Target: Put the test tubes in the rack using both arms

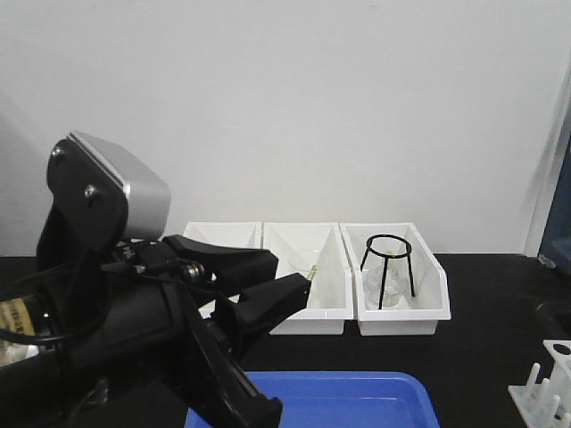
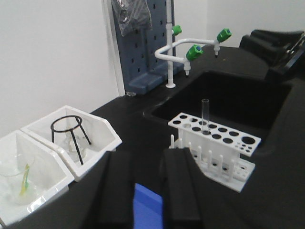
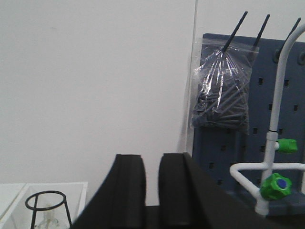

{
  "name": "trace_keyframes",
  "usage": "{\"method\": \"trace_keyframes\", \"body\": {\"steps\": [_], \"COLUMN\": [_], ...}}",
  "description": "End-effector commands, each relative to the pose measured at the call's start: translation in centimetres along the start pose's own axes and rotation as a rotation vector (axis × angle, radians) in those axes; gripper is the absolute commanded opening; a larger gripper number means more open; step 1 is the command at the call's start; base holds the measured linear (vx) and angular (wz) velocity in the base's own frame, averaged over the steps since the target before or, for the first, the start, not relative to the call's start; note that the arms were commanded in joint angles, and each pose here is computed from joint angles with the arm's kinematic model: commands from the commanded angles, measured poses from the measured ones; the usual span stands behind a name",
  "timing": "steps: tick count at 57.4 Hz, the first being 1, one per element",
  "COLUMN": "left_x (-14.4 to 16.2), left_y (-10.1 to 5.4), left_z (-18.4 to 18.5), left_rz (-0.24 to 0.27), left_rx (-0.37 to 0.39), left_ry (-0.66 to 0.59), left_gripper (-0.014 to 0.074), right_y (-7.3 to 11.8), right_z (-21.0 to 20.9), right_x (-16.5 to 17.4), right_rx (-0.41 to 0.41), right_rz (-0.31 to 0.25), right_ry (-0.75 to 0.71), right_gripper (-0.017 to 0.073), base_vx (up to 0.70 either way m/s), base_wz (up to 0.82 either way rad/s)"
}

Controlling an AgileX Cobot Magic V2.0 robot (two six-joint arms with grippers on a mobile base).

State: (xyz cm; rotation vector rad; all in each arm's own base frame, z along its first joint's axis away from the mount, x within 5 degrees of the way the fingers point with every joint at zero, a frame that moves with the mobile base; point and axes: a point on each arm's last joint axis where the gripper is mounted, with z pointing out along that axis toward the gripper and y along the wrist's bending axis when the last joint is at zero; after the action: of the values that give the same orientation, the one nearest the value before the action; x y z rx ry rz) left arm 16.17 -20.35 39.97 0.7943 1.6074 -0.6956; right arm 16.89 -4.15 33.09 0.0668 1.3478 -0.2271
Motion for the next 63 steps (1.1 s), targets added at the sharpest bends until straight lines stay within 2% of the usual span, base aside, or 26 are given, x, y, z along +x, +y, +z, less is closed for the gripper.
{"method": "trace_keyframes", "body": {"steps": [1, 5, 21, 47, 51, 56, 59, 61, 63], "left_x": [-1.8, -1.7, -1.7, -1.6, -1.7, -1.4, -1.2, -1.2, -1.1], "left_y": [-0.1, -0.1, -0.2, -0.2, -0.1, 0.3, 0.8, 1.3, 2.0], "left_z": [-0.9, -0.9, -0.9, -0.9, -0.9, -0.9, -1.0, -1.3, -1.7], "left_rz": [-0.007, -0.007, -0.012, -0.005, 0.07, 0.239, 0.32, 0.327, 0.313], "left_rx": [-0.005, -0.003, 0.0, 0.001, -0.011, -0.038, -0.065, -0.087, -0.115], "left_ry": [-0.089, -0.084, -0.077, -0.073, -0.077, -0.04, -0.016, 0.002, 0.022], "left_gripper": [0.0078, -0.0024, -0.002, -0.002, -0.002, -0.002, -0.002, -0.002, -0.002], "right_y": [-0.2, -0.2, -0.1, -0.1, -0.1, -0.1, -0.1, -0.1, -0.1], "right_z": [-1.4, -2.3, -4.4, -4.6, -4.6, -4.6, -4.6, -4.6, -4.6], "right_x": [-3.2, -3.8, -5.5, -5.7, -5.7, -5.7, -5.7, -5.7, -5.7], "right_rx": [0.018, 0.03, 0.039, 0.039, 0.039, 0.039, 0.039, 0.039, 0.039], "right_rz": [-0.043, -0.046, -0.056, -0.057, -0.057, -0.057, -0.057, -0.057, -0.057], "right_ry": [-0.057, -0.059, -0.152, -0.16, -0.16, -0.16, -0.16, -0.16, -0.16], "right_gripper": [-0.0016, -0.0013, -0.001, -0.0007, -0.0007, -0.0007, -0.0007, -0.0007, -0.0007], "base_vx": [0.0, 0.0, 0.0, 0.0, 0.0, 0.0, 0.0, 0.0, 0.0], "base_wz": [0.0, 0.0, 0.0, 0.0, 0.0, 0.0, 0.0, 0.0, 0.0]}}
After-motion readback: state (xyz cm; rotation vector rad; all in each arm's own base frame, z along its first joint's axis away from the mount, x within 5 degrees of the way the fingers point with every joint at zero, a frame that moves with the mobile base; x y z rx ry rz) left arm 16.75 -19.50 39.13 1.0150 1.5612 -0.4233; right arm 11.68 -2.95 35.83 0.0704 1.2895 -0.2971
